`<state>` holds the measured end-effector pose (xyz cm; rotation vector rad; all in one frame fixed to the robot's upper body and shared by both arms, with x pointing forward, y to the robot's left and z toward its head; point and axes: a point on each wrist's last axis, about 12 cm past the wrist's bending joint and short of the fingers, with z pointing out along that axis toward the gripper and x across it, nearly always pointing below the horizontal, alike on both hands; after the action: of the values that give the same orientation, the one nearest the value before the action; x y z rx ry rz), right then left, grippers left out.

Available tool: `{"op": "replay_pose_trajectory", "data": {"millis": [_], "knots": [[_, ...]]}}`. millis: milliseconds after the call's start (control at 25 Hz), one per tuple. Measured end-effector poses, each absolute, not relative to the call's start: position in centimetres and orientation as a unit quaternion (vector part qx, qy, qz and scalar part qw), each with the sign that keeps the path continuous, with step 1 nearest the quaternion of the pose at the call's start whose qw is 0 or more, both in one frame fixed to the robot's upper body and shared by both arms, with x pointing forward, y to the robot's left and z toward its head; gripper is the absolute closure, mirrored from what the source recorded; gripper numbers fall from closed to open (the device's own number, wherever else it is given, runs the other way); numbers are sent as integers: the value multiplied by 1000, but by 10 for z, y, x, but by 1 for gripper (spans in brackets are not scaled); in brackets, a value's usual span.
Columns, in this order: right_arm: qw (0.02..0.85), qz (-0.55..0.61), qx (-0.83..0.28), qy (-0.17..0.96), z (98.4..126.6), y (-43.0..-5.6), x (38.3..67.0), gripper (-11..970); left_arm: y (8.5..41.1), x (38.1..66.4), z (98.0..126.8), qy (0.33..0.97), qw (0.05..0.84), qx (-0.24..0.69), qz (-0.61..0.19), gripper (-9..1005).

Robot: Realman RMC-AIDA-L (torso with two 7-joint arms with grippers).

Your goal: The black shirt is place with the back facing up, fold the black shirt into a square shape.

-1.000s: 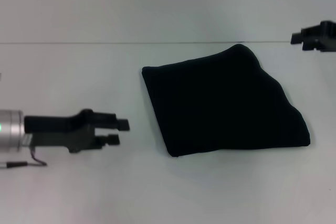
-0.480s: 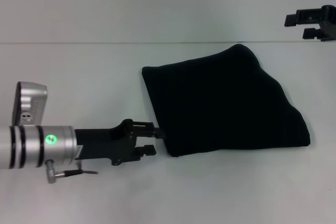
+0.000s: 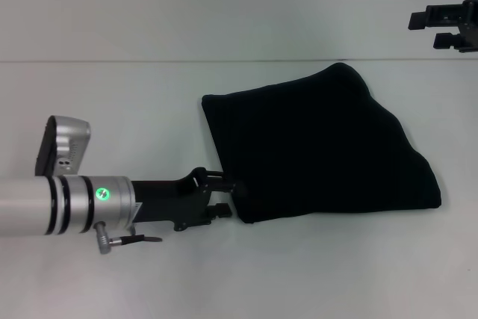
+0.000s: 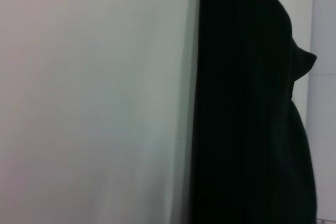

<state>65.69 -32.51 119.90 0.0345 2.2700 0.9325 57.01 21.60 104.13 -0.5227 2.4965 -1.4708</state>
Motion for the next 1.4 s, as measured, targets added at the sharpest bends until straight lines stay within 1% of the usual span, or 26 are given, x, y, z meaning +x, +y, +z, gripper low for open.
{"op": "replay_pose_trajectory", "data": {"millis": [240,560,720,920,1200,1320,1360,1400], "knots": [[338,358,14,871,1199,-325,657,144,200,573,1037,860,96,-157,-476,471],[339,355,16,871,1199,-329,656,138,197,572,1037,858,107,-144,-482,478],[338,355,18,871,1198,-330,655,136,196,572,1037,857,105,-142,-483,663],[338,355,19,871,1198,-330,655,133,196,572,1038,857,105,-140,-484,850],[338,354,20,872,1197,-332,655,128,198,571,1040,860,118,-103,-486,920],[336,355,20,872,1198,-332,655,126,210,566,1041,859,122,-89,-490,950],[336,356,20,872,1197,-332,654,125,225,560,1042,858,126,-89,-491,960],[335,356,20,872,1197,-332,654,125,225,560,1042,858,126,-89,-491,958]]}}
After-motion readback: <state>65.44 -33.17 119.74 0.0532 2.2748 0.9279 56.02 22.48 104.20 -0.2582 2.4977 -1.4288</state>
